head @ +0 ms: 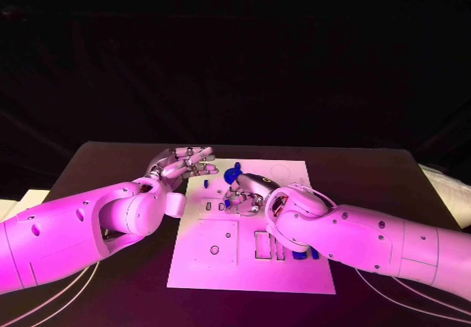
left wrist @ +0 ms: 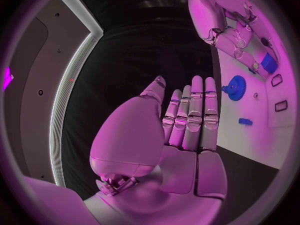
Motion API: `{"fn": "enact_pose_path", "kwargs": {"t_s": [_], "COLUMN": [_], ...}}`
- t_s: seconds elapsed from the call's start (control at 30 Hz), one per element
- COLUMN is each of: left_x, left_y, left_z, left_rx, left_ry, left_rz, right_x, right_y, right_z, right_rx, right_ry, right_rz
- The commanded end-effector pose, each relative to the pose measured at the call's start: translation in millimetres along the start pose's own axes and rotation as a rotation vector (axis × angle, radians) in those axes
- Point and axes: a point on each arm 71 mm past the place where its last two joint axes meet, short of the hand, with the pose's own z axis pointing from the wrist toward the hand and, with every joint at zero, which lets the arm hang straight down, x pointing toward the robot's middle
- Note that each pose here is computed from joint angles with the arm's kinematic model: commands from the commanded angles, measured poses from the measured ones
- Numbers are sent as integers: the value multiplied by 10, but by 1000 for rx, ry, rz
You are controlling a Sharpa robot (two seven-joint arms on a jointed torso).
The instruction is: Assemble the parts on the task board
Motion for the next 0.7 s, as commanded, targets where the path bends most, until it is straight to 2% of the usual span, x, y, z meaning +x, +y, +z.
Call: {"fn": "enact_pose_path", "kwargs": {"t_s": [0.03,0.47,0.7], "left_x": [21,31,34], "left_y": [-17,-18,-17], "left_z": [-1,-4,-4], "left_rx": [14,13,11], "left_ry": [8,11,12], "left_rz": [-7,-8,-9], "right_x": [37,60,79], "right_y": [5,-49,-50], "right_z": [8,29,25], "right_rx": [7,32,40], "right_ry": [17,23,46], "right_rz": [-37,-65,-82]}}
